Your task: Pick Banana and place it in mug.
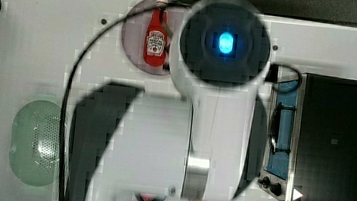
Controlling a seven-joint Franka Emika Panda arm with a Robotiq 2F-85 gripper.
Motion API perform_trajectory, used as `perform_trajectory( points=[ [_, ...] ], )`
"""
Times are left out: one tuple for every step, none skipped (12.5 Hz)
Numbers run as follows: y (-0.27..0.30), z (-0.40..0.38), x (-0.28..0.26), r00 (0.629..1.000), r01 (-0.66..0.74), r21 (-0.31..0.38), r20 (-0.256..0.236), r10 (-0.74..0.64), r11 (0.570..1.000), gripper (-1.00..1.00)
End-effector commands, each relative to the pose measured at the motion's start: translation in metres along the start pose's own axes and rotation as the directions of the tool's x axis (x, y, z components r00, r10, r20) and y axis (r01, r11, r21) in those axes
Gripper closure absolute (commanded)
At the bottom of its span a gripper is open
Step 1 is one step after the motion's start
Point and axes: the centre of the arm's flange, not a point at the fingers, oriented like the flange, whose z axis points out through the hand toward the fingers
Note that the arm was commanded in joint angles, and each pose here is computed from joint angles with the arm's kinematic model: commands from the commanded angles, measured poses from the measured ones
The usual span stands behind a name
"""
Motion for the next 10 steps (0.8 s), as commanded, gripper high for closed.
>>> perform_trajectory(
  points=[
    [0.072,-0.009,-0.058,0.994,-0.105,-0.032,0.010,0.105,0.994,-0.58],
    [0.072,-0.009,-0.058,0.994,-0.104,-0.030,0.008,0.104,0.994,-0.79],
    [0.071,-0.008,-0.058,0.995,-0.098,-0.030,0.007,0.099,0.995,-0.99],
    [0.069,-0.005,-0.058,0.997,-0.076,-0.034,0.011,0.077,0.996,-1.00],
    [0.067,0.002,-0.057,0.999,-0.027,-0.039,0.018,0.028,0.999,-1.00],
    [0.064,0.012,-0.055,0.999,0.045,-0.046,0.031,-0.044,0.998,-1.00],
    [0.062,0.023,-0.052,0.992,0.121,-0.050,0.044,-0.119,0.991,-1.00],
    [0.058,0.039,-0.049,0.979,0.197,-0.052,0.058,-0.194,0.979,-1.00],
    [0.055,0.055,-0.045,0.963,0.264,-0.053,0.073,-0.260,0.963,-1.00],
    [0.051,0.075,-0.041,0.943,0.327,-0.053,0.088,-0.322,0.943,-1.00]
  ],
)
